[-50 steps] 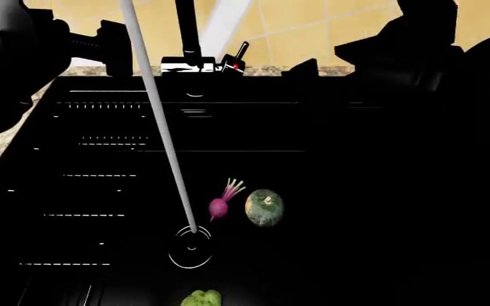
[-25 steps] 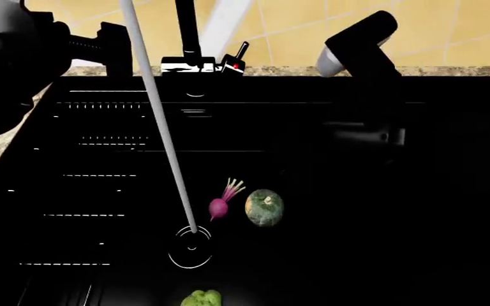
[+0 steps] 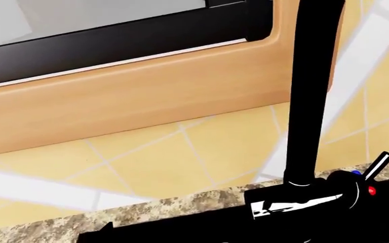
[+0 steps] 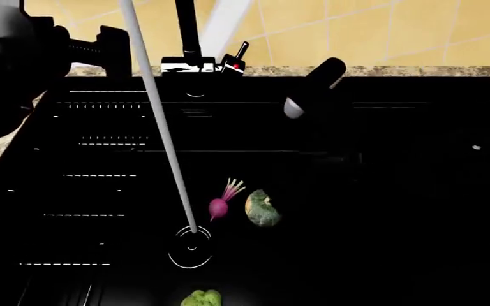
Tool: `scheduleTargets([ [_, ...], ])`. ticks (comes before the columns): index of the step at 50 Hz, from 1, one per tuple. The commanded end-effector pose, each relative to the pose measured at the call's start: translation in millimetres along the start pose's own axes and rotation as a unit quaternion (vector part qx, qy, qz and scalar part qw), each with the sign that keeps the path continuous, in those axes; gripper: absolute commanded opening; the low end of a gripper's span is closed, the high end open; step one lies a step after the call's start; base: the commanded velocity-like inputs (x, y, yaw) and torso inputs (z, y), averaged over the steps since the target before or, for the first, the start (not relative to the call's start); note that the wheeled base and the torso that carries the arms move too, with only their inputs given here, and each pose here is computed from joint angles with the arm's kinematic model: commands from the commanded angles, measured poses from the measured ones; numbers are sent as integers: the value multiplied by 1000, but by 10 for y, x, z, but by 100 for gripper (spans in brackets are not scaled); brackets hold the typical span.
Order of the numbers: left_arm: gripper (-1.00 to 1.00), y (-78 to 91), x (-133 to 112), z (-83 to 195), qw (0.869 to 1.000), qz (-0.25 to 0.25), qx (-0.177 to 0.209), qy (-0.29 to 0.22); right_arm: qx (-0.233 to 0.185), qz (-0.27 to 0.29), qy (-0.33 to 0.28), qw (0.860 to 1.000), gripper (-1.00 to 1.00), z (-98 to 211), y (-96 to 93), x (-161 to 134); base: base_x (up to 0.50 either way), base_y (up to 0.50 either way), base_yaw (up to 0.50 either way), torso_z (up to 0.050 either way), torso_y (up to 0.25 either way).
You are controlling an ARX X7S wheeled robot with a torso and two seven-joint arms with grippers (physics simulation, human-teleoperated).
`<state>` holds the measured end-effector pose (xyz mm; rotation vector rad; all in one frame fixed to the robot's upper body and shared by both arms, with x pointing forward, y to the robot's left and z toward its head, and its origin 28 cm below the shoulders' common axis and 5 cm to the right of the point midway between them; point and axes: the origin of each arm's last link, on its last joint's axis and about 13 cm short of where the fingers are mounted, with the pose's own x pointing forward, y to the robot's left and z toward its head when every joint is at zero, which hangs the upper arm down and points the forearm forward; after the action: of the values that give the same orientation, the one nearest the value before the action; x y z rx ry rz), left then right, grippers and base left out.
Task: Pick the broccolis and squashs from the sink and place them in one bowl. Place the beet in the other bowl. Then turn off the sink faucet.
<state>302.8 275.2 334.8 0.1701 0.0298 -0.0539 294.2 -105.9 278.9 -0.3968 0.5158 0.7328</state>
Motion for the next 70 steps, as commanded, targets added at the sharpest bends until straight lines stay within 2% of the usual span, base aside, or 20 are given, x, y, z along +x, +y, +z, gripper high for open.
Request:
scheduleTargets([
  [1,100,8,9,-21,1000,1,-1,4,-37,11,31,999,100,-29,-55,226,0,0,0,0,0],
  [18,100,11,9,-49,1000,2,-1,6,-44,38,49,997,100,-126,-154,635,0,0,0,0,0],
  [49,100,22,37,-126,1000,2,-5,15,-4,55,116,992,100,-568,-155,1117,0,0,0,0,0],
  [70,100,38,10,-147,1000,3,-9,16,-6,74,147,986,100,-663,-106,1209,0,0,0,0,0],
])
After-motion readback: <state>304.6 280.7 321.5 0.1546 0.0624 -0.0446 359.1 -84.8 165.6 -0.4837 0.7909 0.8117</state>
